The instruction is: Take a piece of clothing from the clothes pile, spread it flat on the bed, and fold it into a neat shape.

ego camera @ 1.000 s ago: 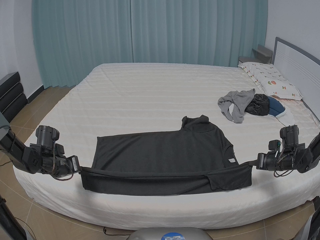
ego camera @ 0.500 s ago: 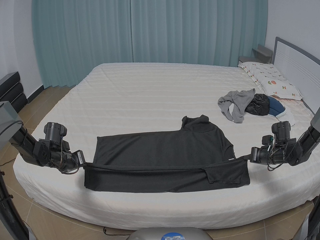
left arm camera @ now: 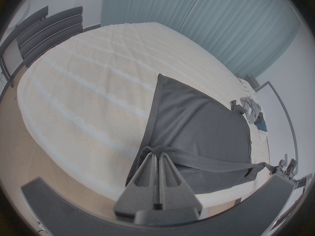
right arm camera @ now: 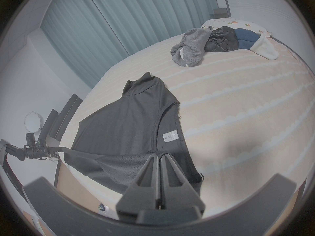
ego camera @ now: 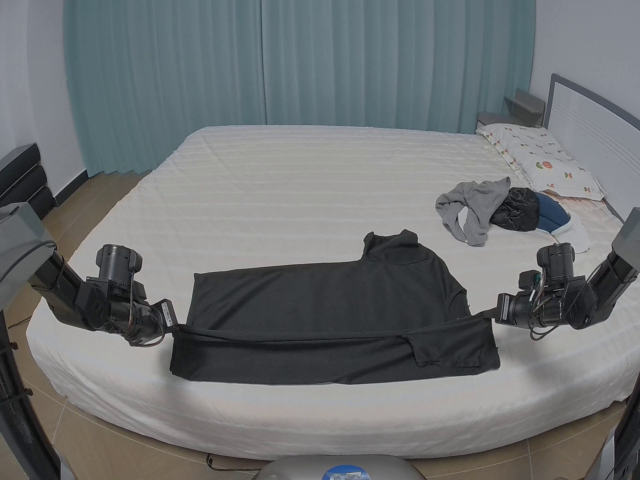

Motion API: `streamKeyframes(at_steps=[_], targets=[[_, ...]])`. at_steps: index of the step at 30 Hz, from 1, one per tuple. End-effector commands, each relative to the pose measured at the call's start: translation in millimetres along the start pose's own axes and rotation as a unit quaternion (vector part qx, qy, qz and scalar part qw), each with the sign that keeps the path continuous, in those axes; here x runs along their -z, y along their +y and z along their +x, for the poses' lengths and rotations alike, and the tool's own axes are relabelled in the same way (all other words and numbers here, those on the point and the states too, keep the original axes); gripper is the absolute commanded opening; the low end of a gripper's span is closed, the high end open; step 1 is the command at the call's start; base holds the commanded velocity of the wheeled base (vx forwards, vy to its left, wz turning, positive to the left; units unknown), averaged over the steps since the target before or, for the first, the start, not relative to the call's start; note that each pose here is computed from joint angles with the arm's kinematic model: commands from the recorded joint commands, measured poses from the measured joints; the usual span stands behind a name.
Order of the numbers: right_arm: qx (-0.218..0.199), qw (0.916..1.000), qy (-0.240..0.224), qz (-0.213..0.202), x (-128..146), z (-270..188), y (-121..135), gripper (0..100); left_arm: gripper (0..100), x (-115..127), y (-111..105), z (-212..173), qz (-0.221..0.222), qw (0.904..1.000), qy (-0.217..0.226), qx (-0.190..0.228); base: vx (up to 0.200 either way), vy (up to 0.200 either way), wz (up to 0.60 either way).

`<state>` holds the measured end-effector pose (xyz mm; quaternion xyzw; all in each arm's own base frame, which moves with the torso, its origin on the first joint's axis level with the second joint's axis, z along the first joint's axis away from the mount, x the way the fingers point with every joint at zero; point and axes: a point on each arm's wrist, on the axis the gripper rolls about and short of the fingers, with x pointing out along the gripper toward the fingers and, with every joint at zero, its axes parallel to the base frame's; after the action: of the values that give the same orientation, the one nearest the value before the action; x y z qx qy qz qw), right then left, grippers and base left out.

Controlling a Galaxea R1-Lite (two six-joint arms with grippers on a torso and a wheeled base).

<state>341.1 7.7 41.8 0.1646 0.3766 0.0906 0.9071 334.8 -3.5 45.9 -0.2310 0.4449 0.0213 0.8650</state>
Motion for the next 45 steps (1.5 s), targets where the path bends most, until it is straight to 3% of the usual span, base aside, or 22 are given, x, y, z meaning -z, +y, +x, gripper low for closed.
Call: streamKeyframes(at_steps=[1,8,9,10,13,20,32,35,40,45], targets=[[0.001,1.0,0.005,0.001,-2,17,-4,0,0,-7,-1,23,-0.021,0.9998,0.005,-0.002,0.0,0.0,0.0],[-0.002,0.9999,0.013,0.0,-1,35,-5,0,0,-13,-1,40,-0.023,0.9997,0.005,-0.002,0.0,0.0,0.0],[-0.002,0.9999,0.013,0.0,-1,35,-5,0,100,-13,-1,41,-0.023,0.9997,0.006,-0.002,0.0,0.0,0.0],[-0.002,0.9999,0.013,0.0,-1,35,-5,100,100,-13,-1,41,-0.023,0.9997,0.006,-0.002,0.0,0.0,0.0],[-0.005,0.9999,0.005,0.016,-5,41,-5,100,100,-14,0,49,-0.025,0.9997,0.008,-0.002,0.0,0.0,0.0],[-0.036,0.9913,-0.034,0.122,-27,12,13,100,100,-25,-2,43,-0.081,0.9966,-0.009,0.01,0.0,0.0,0.0],[-0.016,0.9868,-0.001,0.161,10,-12,1,100,100,-23,11,1,-0.137,0.9894,-0.007,0.049,0.0,0.0,0.0],[-0.028,0.9812,-0.016,0.19,13,-12,4,100,100,-24,10,0,-0.164,0.985,-0.008,0.053,0.0,0.0,0.0],[-0.045,0.9718,-0.043,0.227,12,-10,4,100,100,-23,10,0,-0.167,0.9843,-0.002,0.058,0.12,0.0,0.0],[-0.04,0.9677,-0.032,0.247,20,-7,1,100,100,-19,11,0,-0.167,0.9845,0.005,0.054,0.2,0.0,0.0]])
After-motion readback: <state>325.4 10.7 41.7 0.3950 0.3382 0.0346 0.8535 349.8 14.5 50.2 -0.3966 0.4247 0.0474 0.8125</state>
